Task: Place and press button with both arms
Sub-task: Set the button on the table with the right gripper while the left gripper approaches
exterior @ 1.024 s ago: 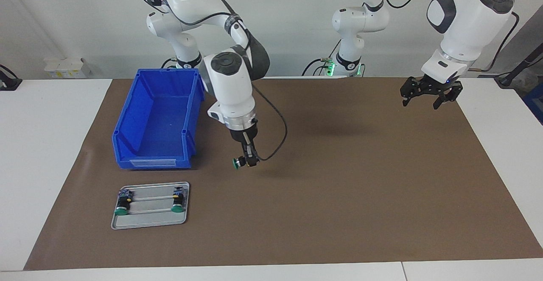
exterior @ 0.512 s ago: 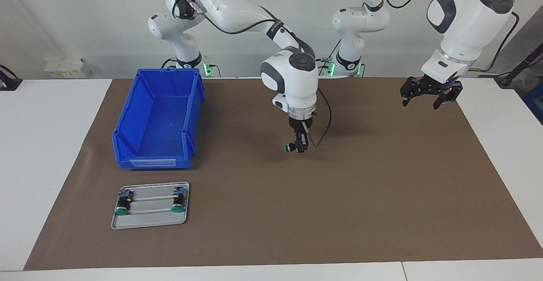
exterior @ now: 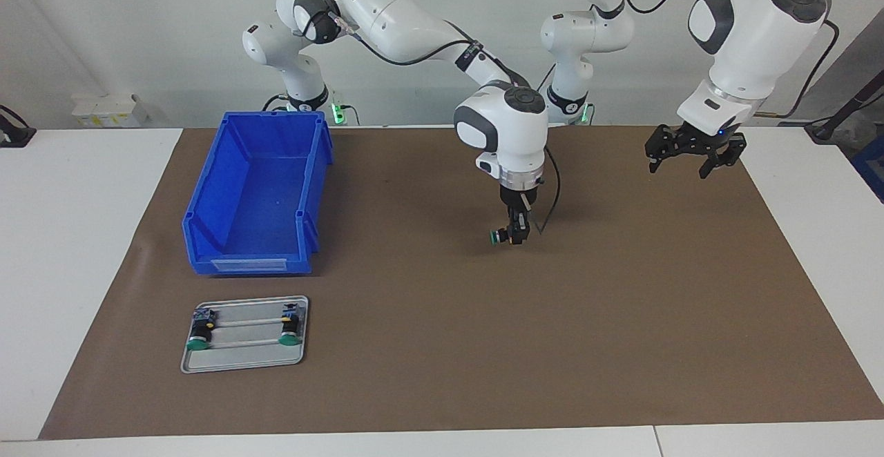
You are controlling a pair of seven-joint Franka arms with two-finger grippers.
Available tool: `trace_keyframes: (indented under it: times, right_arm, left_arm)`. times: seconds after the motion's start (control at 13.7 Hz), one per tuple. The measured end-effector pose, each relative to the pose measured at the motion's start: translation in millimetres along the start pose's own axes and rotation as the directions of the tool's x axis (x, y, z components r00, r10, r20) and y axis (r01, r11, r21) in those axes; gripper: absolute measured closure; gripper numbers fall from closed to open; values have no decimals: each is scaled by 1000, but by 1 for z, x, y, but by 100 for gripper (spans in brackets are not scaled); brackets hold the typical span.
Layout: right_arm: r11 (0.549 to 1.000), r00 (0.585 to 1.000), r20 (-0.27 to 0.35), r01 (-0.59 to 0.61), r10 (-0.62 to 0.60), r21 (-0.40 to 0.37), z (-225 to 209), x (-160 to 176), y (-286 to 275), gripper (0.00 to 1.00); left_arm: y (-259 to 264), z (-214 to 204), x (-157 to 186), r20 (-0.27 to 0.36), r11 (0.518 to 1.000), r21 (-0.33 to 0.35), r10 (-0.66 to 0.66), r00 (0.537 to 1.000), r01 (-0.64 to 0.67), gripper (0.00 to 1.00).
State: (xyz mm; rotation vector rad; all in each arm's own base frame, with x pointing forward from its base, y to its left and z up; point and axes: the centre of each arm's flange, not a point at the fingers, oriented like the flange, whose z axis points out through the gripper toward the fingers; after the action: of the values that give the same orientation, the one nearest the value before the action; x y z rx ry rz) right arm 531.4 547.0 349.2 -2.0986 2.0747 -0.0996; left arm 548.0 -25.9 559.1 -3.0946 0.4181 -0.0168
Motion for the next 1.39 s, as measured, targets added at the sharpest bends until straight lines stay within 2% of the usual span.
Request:
trace_keyframes:
  times: [0.22,0.44,0.58,0.73,0.8,0.88,1.02,1.24,1.39]
  right_arm:
    - [1000,1000,-16,17,-17,-9,17,-11,16,59]
    - [999,997,-68,33,-32,15,49,-18,30,59]
    - [999,996,-78,40,-39,23,49,-20,32,59]
    - [998,995,-85,53,-50,34,48,-21,32,43]
    - [998,996,-79,54,-50,42,44,-22,30,30]
    - [997,997,-66,53,-49,56,32,-24,26,18]
    - [994,996,-50,79,-76,78,-1,-21,15,0]
    - [979,982,-67,184,-179,89,-54,13,-15,0]
    - [954,956,-88,288,-281,82,-86,63,-39,0]
  left_arm:
    - [14,0,3,0,1000,0,27,1000,-27,0]
    - [21,0,4,0,996,-1,88,996,-88,0]
    - [22,0,5,-4,992,-6,129,992,-129,0]
    - [30,1,7,-28,986,-41,159,987,-160,0]
    - [36,4,10,-49,982,-54,177,983,-179,0]
    - [45,11,13,-69,976,-59,207,976,-212,0]
    - [69,28,17,-94,955,-52,287,953,-293,0]
    - [98,54,22,-144,909,-46,403,904,-413,0]
    - [115,78,25,-184,862,-26,494,850,-507,0]
